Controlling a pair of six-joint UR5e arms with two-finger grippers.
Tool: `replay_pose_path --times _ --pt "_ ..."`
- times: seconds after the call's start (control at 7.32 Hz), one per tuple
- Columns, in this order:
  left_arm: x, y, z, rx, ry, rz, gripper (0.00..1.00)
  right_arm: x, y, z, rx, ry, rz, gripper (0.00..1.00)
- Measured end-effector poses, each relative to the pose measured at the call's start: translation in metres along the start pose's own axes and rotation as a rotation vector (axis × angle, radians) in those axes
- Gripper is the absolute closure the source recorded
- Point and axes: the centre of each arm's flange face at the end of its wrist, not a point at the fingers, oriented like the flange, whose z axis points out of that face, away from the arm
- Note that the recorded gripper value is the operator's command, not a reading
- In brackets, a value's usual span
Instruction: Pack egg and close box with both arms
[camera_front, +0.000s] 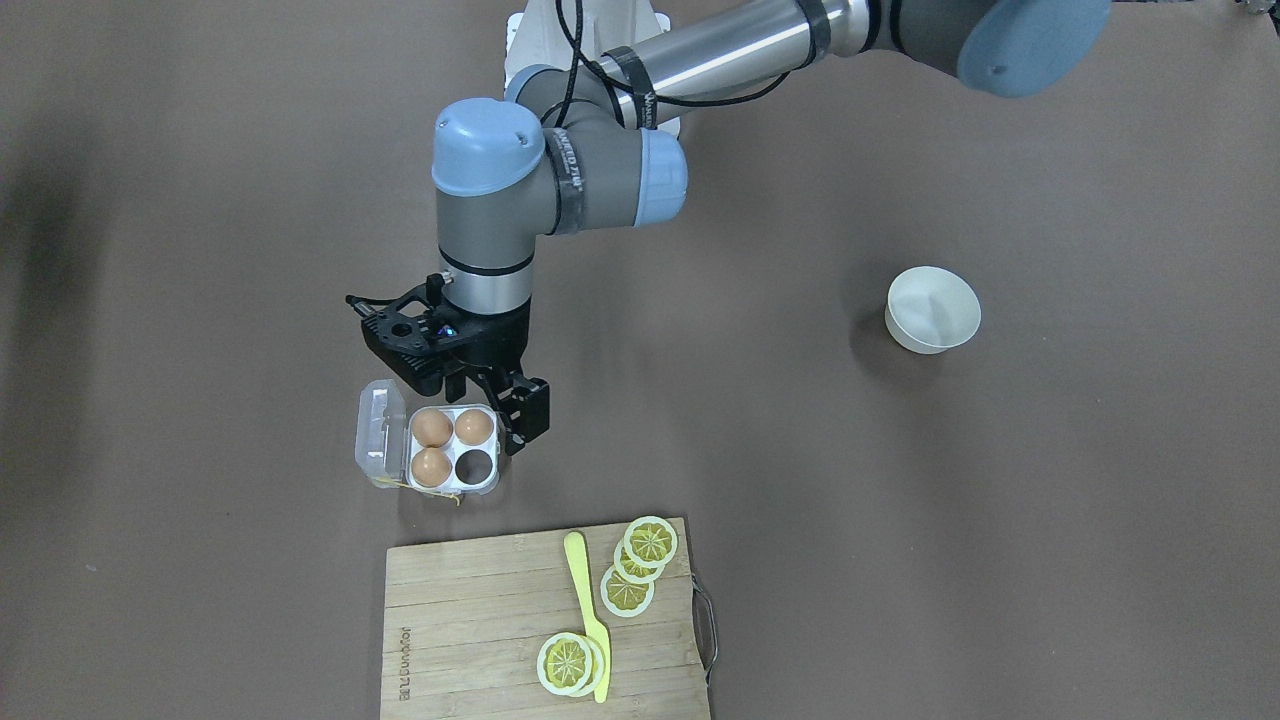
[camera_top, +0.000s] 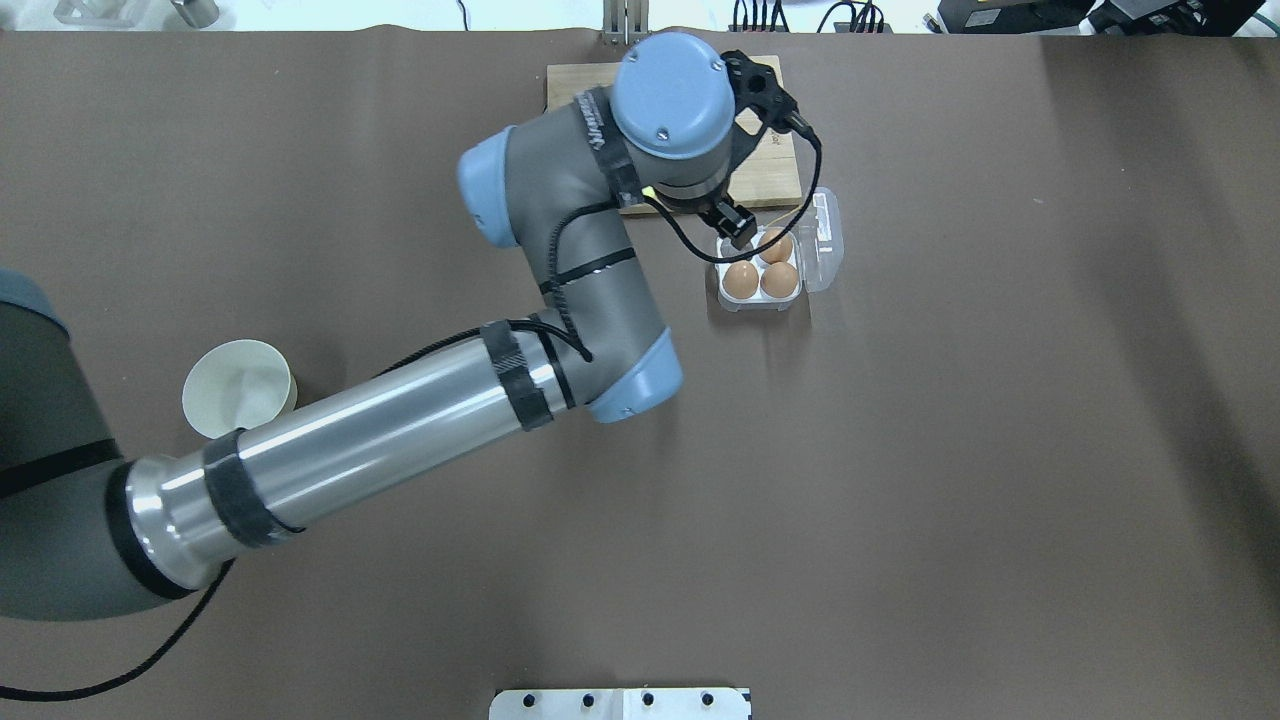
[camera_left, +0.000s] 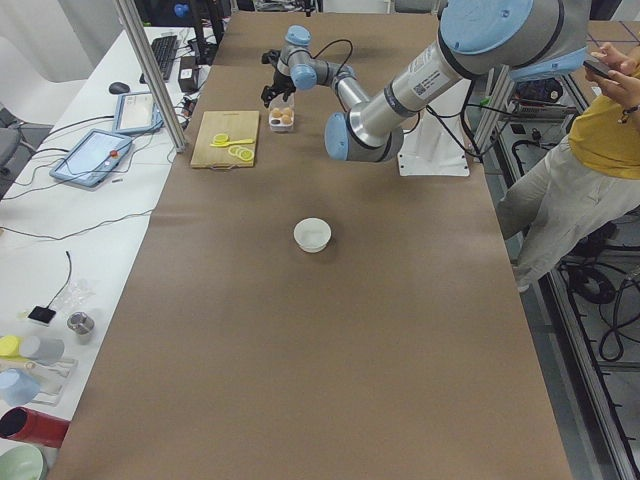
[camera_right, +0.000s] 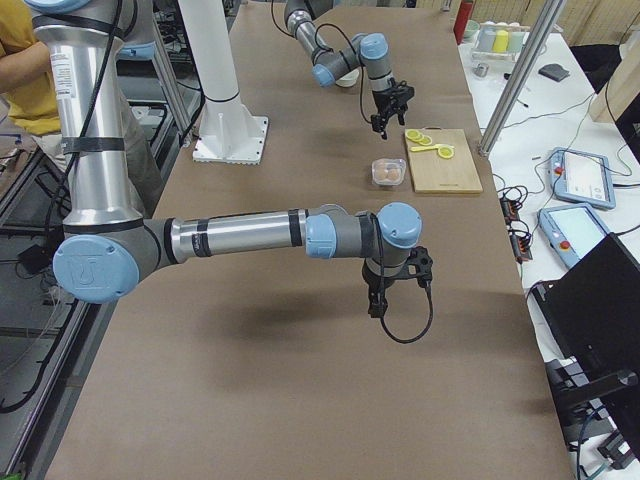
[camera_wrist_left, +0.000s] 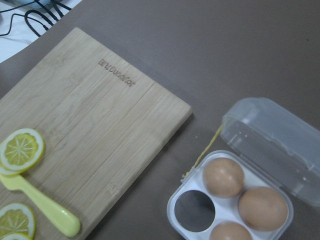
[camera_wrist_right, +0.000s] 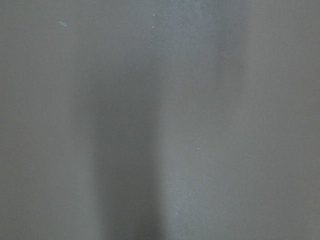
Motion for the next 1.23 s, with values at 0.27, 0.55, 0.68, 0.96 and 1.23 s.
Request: replay_pose_path --times 0.27,0.55,0.68,0.96,1.23 --pt "-0.073 0.041 -0.035 -0.022 0.032 -0.069 0.03 -0.001 0.0 -0.001 0.002 0.0 -0.002 0.0" --pt "-0.154 0.1 -0.078 -0.046 0.065 -0.15 0.03 -0.005 -0.001 -0.003 0.007 -0.002 -0.01 0.0" --pt "-0.195 0.139 -0.103 -0.066 0.073 -0.197 0.03 -0.007 -0.001 -0.005 0.01 -0.003 -0.013 0.0" --pt "-0.271 0.212 -0.14 -0.105 0.079 -0.296 0.03 -0.008 0.0 -0.006 0.012 -0.006 -0.018 0.0" --pt "-0.333 0.279 -0.153 -0.14 0.056 -0.39 0.03 -0.01 0.003 -0.008 0.017 -0.006 -0.025 0.0"
